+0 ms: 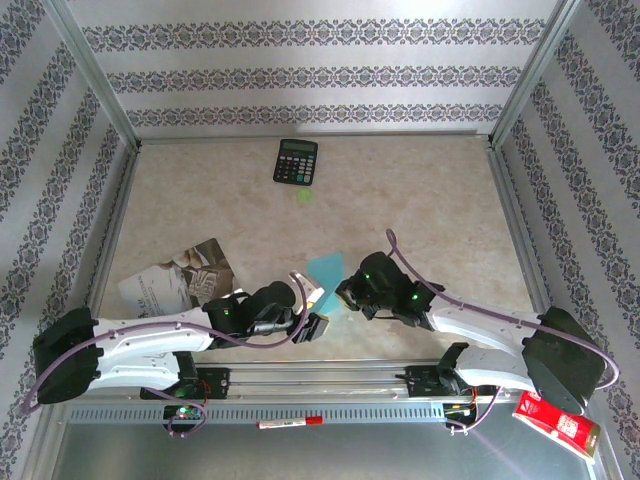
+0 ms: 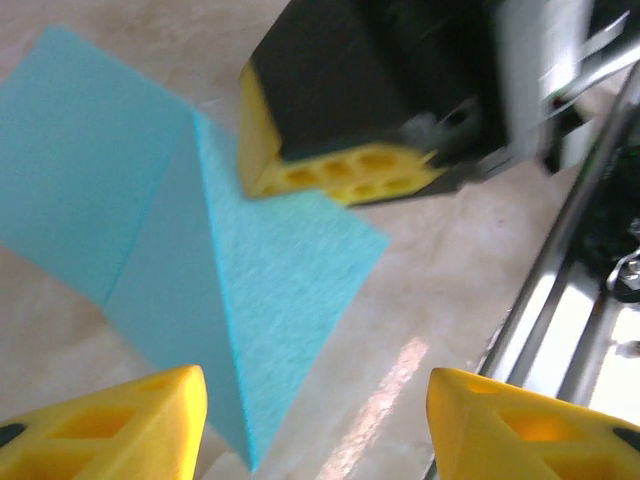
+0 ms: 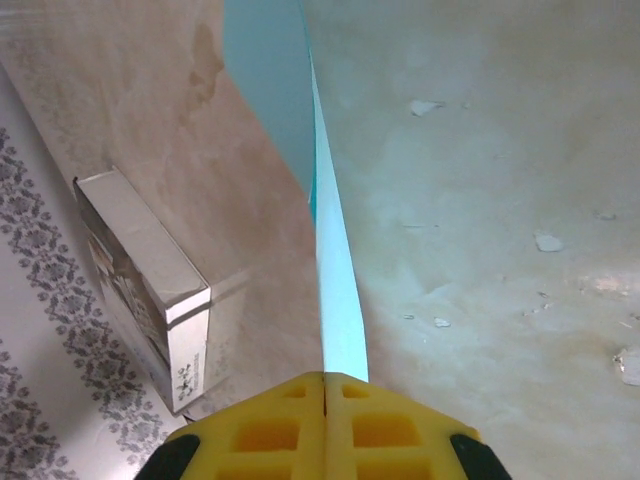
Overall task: Fold a paper plane with a square sheet of paper (pick it up from the middle)
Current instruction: Turn over the paper at the center of the table.
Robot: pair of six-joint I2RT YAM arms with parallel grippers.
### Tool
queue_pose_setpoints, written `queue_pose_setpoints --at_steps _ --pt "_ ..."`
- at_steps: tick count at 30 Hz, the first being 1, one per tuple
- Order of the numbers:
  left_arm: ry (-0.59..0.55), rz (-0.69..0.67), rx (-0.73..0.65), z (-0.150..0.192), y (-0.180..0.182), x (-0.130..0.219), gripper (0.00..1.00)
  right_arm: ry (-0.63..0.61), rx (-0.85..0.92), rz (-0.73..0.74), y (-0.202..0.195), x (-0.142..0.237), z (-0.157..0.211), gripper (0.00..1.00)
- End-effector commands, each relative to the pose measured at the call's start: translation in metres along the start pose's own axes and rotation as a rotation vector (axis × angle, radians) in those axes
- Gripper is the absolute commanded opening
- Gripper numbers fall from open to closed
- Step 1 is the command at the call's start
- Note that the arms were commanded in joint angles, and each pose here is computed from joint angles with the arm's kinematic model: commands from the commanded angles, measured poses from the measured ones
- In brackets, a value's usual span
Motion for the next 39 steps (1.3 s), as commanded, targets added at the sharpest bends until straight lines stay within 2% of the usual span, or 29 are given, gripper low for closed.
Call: queue_pose_setpoints --at_steps 1,5,10,14,23,31,39 --pt "-0.066 -0.038 0.152 -0.010 0.024 0.005 0.57 0.054 0.113 0.072 -0.005 0.001 0.000 0.00" --pt "-0.064 0.030 0.487 -0.019 0.060 -0.003 0.46 0.105 0.229 0.082 -0.010 -0.005 -0.004 0.01" --pt "0.062 0.079 0.641 -0.031 0.071 -0.037 0.24 0.159 0.318 0.059 -0.013 -0.008 -0.014 0.01" --pt "0.153 0.096 0.678 -0.036 0.072 -0.063 0.15 0.183 0.352 0.035 -0.014 -0.008 -0.031 0.01" --pt "0.289 0.095 0.736 -0.027 0.077 -0.103 0.10 0.236 0.362 -0.005 -0.011 -0.019 -0.058 0.03" --pt "0.347 0.033 0.763 -0.006 0.086 -0.113 0.06 0.232 0.336 -0.023 -0.017 -0.021 -0.063 0.09" --pt "0.358 -0.011 0.796 0.009 0.091 -0.117 0.04 0.213 0.299 -0.052 -0.024 -0.018 -0.057 0.15"
Point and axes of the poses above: each hand's point on the last joint's axis, 136 mm out from that joint toward the fingers, its own x axis back along the fingers, its own y axis along the line the jaws close on, z = x × y, the point moved 5 cm from there along x, back along the fingers, and after that the axes turned 4 degrees about -x, right-handed, at the moved point
